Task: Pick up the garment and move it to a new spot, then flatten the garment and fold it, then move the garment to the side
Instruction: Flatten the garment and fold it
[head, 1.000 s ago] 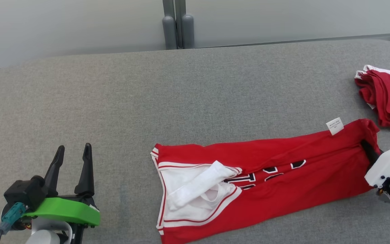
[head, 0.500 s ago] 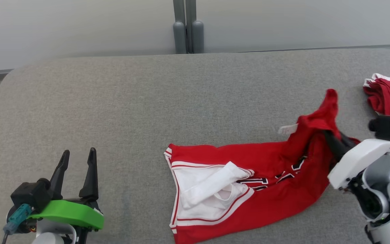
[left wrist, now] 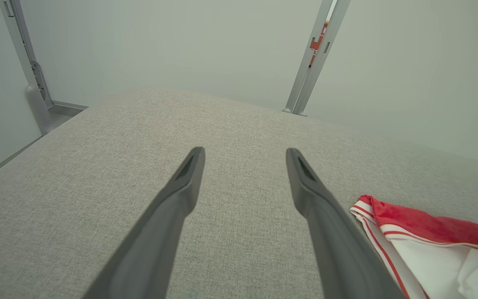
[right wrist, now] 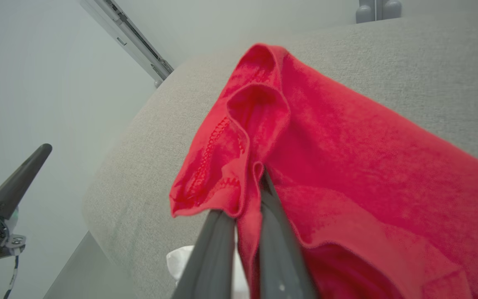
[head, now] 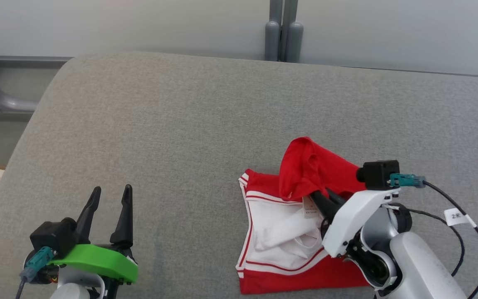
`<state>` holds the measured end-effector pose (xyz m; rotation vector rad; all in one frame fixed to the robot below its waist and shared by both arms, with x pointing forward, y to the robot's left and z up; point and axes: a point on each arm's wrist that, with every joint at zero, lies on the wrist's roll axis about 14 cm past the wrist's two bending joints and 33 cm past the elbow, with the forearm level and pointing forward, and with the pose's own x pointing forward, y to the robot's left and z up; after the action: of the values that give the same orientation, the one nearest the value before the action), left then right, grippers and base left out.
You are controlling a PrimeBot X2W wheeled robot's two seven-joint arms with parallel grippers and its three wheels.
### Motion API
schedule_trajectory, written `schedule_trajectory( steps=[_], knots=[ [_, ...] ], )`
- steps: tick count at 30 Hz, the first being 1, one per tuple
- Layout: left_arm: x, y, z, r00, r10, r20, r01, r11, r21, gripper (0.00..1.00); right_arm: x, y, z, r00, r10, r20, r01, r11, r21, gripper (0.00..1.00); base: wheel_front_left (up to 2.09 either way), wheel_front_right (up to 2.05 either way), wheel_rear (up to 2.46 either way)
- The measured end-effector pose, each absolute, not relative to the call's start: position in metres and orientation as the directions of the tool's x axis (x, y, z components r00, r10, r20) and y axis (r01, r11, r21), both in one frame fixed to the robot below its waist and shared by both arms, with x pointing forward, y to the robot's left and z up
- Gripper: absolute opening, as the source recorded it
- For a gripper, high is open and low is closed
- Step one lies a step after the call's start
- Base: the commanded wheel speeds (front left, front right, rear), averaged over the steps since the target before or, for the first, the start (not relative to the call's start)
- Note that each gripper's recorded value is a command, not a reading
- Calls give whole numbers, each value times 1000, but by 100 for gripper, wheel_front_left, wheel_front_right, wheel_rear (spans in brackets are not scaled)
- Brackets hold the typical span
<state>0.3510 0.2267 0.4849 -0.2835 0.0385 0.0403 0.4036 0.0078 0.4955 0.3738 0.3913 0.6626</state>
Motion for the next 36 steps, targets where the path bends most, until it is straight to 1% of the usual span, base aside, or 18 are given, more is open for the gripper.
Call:
schedule_trajectory(
  steps=[7,14,15,16,17,19,21,22,24,26,27,29,32,36],
  knots=[
    [341,243,479,994,90,-62,-104,954,-279,100,395,47,459,629,712,-312,-546,690,475,0,0,0,0],
    [340,251,475,990,115,-77,-132,952,-275,100,388,64,441,587,734,-342,-551,672,494,0,0,0,0],
    [341,251,475,991,114,-75,-130,953,-275,100,386,65,439,580,737,-347,-553,669,497,9,0,0,0],
    [342,250,476,991,110,-72,-126,953,-275,100,385,67,440,578,740,-343,-552,664,504,40,0,0,0],
    [343,250,477,992,107,-71,-122,954,-275,100,384,69,443,580,745,-329,-555,657,510,100,0,0,0],
    [345,248,477,993,101,-68,-116,954,-275,100,382,74,453,583,760,-287,-559,631,538,100,0,0,0],
    [347,245,479,994,91,-61,-104,955,-277,100,380,81,473,587,781,-212,-580,589,563,100,0,0,0],
    [348,244,480,995,86,-58,-99,956,-277,100,380,80,479,587,787,-190,-595,579,557,100,0,0,0],
    [350,240,482,996,75,-52,-86,956,-279,100,385,69,494,613,779,-135,-598,568,565,100,0,0,0],
    [351,238,484,997,68,-44,-77,957,-281,100,390,54,506,634,767,-96,-612,574,544,100,0,0,0],
    [352,236,485,997,63,-40,-72,957,-281,100,396,44,515,655,753,-64,-609,577,543,100,0,0,0],
    [353,233,486,998,53,-36,-61,957,-283,100,405,25,530,692,722,-11,-613,596,518,100,0,0,0],
    [352,230,488,999,43,-30,-49,958,-284,100,426,-23,546,771,636,30,-578,680,452,100,0,0,0],
    [351,226,490,999,37,-23,-42,957,-286,100,442,-74,545,839,545,3,-508,780,365,100,0,0,0]
  ],
)
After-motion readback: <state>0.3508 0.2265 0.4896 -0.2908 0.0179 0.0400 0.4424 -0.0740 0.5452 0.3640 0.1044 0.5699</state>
